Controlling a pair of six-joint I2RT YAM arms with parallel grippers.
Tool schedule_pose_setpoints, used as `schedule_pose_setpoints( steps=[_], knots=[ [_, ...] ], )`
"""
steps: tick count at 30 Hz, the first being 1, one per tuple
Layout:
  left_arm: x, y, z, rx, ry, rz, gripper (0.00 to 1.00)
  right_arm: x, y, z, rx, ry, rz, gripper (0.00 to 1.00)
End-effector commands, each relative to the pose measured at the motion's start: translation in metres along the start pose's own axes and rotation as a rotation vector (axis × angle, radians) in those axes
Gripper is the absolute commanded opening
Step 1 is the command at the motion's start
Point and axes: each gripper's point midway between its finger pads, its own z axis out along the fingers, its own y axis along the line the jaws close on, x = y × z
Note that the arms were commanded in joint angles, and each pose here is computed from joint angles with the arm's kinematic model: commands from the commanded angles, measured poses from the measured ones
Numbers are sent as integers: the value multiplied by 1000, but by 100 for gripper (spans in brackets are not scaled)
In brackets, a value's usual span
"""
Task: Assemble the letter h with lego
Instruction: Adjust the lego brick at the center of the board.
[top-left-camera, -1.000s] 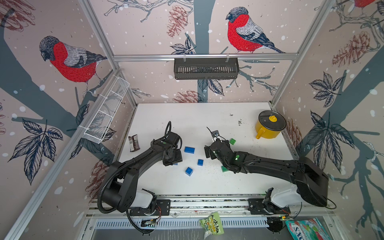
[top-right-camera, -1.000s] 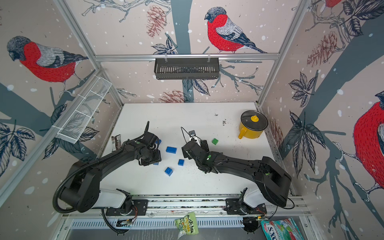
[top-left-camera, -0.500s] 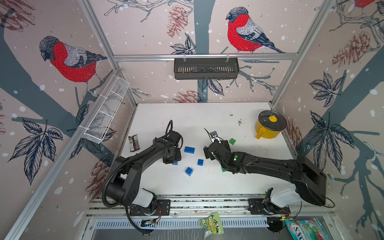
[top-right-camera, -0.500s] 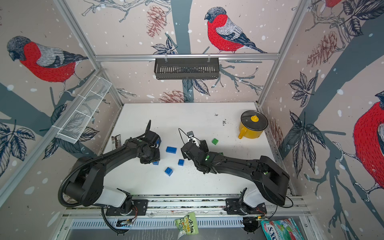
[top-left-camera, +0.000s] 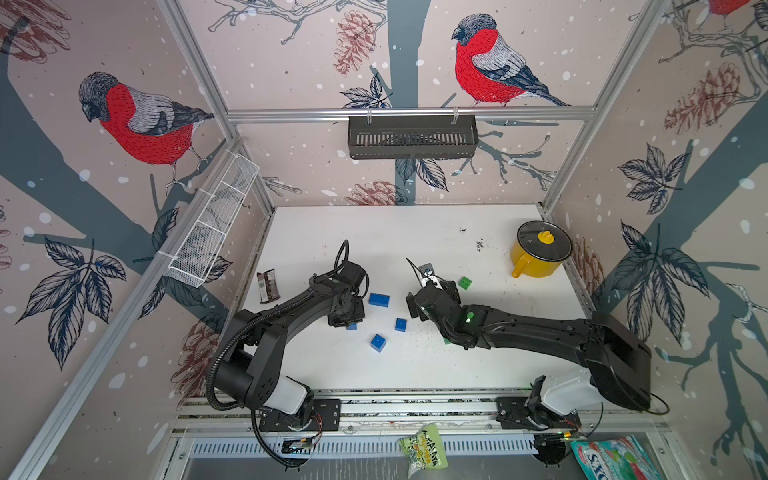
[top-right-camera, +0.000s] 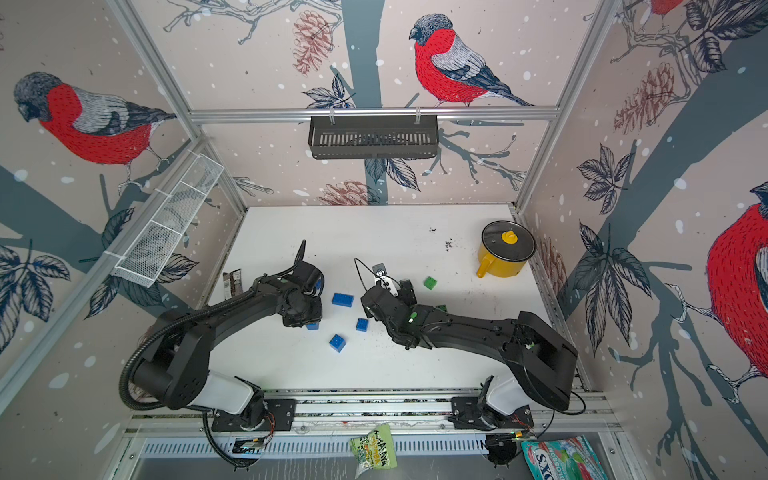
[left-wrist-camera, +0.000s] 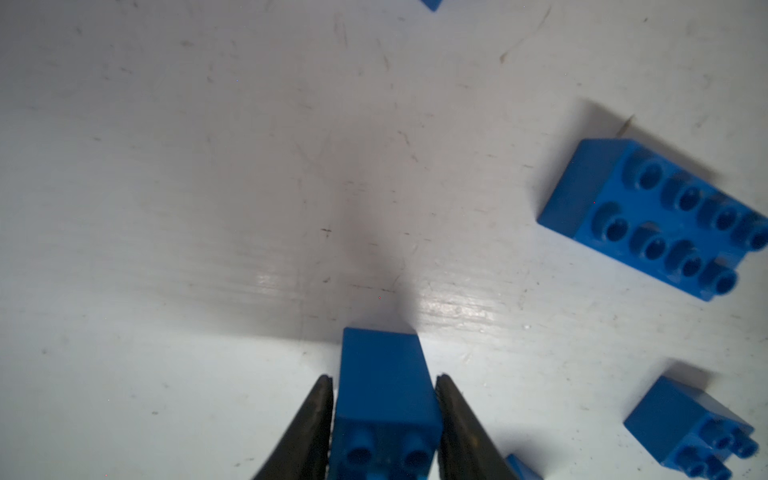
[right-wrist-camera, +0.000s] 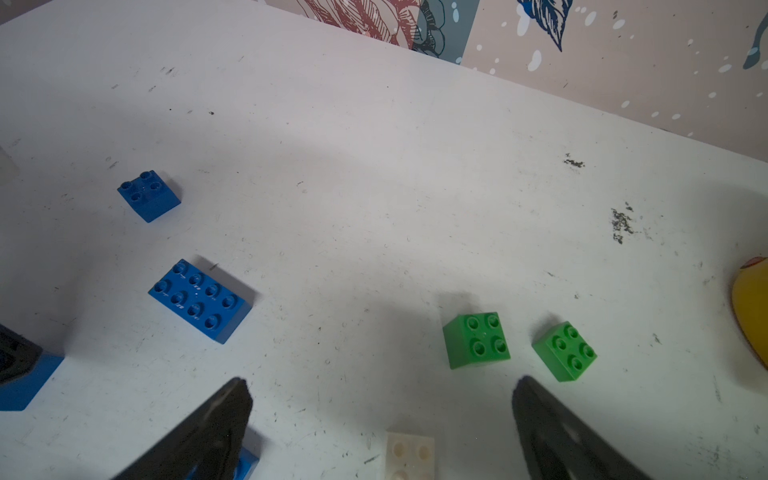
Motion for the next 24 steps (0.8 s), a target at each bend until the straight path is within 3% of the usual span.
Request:
schedule_pose_setpoints(
  steps=[1,7,24],
  knots=[
    [5,6,1,-29,16,8,39,-4,-4,0,27,-12,-3,100],
    [4,5,0,-31,16,21,34,-3,-5,0,36,-11,-6,100],
    [-9,-16,2,-47,41,107,34,-6,-12,-3,59,-25,14,100]
  ],
)
